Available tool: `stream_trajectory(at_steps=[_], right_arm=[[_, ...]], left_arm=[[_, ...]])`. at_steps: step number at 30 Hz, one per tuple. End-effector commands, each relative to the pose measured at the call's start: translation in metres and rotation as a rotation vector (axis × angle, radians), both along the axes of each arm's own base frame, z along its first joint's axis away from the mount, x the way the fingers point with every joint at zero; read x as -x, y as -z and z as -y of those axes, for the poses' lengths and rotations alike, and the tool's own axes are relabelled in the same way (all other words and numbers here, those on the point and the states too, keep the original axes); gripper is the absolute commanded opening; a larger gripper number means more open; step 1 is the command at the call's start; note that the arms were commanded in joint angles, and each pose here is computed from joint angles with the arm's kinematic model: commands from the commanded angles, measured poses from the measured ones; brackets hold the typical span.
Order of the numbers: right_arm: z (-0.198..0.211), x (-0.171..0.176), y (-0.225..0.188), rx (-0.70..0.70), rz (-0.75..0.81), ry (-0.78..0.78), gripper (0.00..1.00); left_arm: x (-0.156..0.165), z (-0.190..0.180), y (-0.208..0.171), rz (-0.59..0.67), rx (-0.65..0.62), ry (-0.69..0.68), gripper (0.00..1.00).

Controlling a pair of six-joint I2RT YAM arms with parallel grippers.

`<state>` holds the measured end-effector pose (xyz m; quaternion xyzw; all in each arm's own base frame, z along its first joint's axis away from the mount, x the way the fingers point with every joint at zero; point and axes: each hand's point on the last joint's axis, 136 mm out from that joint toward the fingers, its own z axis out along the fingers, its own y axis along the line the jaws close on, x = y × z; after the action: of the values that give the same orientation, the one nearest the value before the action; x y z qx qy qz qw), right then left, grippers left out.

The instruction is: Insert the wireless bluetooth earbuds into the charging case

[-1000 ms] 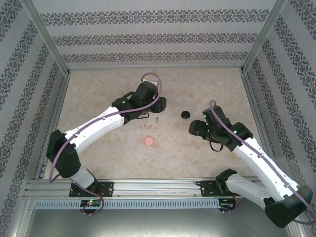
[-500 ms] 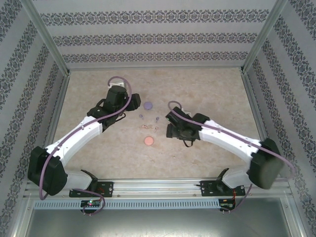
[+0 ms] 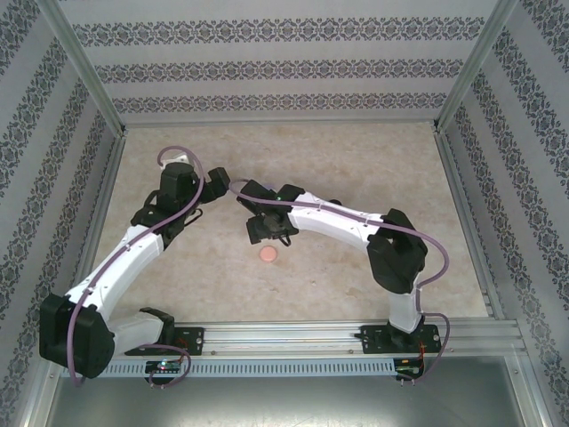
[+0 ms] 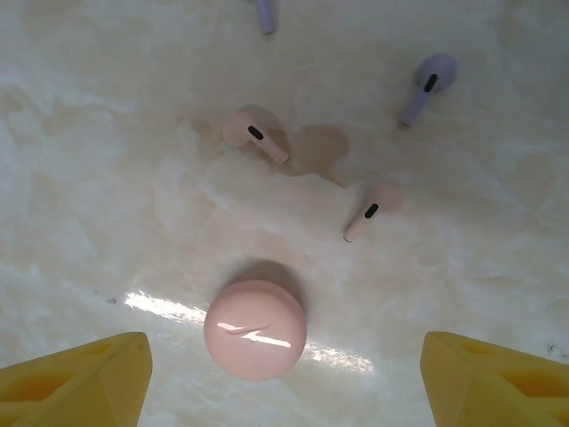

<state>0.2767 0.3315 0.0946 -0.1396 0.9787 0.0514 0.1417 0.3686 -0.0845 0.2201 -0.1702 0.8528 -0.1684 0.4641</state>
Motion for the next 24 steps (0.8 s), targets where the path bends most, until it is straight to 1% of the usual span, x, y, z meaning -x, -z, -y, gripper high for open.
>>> stream_trajectory(at_steps=[1,5,11,15,24], right_arm=[[0.004,0.016,0.012,0.065,-0.086,-0.13,0.79],[-0.003,0.025,0.029,0.069,-0.136,-0.167,0.77],[-0.013,0.029,0.043,0.063,-0.17,-0.175,0.76],[-0.019,0.03,0.05,0.056,-0.184,-0.178,0.75],[-0.022,0.029,0.063,0.087,-0.21,-0.18,0.74]], left_arm=[[-0.001,-0.007,-0.02,0.061,0.043,-0.014,0.99],[-0.001,-0.019,-0.033,0.1,0.068,-0.047,0.99],[-0.001,-0.029,-0.044,0.126,0.087,-0.072,0.99],[-0.001,-0.031,-0.043,0.123,0.098,-0.072,0.99],[-0.004,-0.027,-0.041,0.11,0.134,-0.044,0.99]])
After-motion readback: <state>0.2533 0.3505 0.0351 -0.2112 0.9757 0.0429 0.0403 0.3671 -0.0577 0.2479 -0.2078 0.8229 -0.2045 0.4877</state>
